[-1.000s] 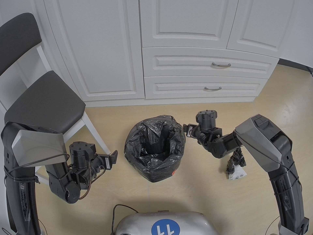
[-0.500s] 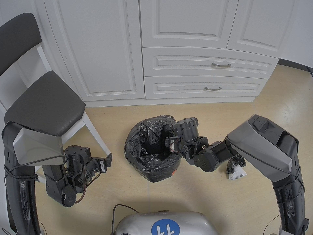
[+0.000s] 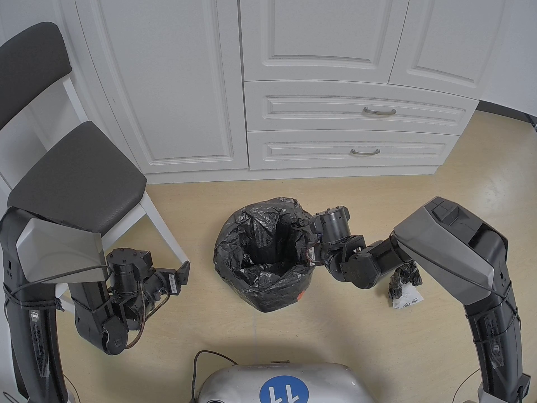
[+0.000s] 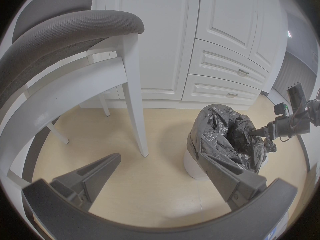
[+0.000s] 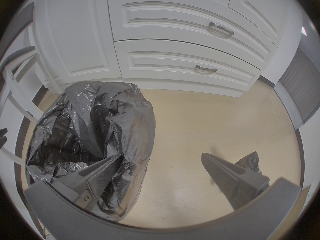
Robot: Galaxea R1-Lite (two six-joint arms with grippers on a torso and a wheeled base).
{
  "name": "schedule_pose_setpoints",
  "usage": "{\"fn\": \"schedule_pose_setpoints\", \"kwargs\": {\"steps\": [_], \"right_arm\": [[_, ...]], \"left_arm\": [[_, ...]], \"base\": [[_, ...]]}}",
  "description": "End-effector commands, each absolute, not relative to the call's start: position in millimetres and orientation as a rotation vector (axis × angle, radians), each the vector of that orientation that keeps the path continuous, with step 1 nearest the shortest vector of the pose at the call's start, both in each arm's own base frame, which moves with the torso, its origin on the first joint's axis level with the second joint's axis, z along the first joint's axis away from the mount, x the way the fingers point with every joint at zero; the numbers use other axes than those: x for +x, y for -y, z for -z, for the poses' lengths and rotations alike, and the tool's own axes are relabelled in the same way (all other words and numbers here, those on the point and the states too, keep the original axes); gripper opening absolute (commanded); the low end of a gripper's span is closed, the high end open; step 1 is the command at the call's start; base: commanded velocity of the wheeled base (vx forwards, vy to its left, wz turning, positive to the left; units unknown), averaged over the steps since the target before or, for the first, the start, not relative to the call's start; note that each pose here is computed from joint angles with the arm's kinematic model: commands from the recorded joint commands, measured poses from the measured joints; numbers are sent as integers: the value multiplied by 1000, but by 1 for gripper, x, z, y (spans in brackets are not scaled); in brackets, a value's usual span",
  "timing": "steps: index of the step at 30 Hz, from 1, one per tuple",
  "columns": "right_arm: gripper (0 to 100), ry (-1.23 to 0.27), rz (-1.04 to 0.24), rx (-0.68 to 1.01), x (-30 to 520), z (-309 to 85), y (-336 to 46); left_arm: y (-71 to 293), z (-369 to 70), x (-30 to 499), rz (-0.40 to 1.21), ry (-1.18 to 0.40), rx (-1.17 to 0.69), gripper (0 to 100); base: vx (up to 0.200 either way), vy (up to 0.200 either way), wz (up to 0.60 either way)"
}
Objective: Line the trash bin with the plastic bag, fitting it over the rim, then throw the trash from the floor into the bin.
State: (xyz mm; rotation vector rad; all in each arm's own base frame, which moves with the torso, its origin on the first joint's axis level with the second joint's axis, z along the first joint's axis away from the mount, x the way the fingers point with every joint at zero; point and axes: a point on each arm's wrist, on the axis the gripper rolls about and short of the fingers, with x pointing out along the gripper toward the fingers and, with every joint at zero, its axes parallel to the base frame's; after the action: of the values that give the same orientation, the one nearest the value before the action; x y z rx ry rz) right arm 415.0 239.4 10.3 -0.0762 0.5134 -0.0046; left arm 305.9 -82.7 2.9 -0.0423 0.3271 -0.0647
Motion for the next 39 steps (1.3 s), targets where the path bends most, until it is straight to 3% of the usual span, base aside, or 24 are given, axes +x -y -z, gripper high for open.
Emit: {"fn": "schedule_pose_setpoints", "kwargs": {"steps": [1,14,39], "right_arm": [[100,-522,9,-106,409,-19,-230],[100,-566,23,-212,401,-26,-198],[100,-488,71,-152,425,-35,-182]], "left_arm": [[81,-3,301,42,-336,-38,100],[80,-9,299,30,-322,-39,100],[80,-14,299,31,-307,-43,100]], "base": [[0,0,0],[0,0,0],[0,0,0]]}}
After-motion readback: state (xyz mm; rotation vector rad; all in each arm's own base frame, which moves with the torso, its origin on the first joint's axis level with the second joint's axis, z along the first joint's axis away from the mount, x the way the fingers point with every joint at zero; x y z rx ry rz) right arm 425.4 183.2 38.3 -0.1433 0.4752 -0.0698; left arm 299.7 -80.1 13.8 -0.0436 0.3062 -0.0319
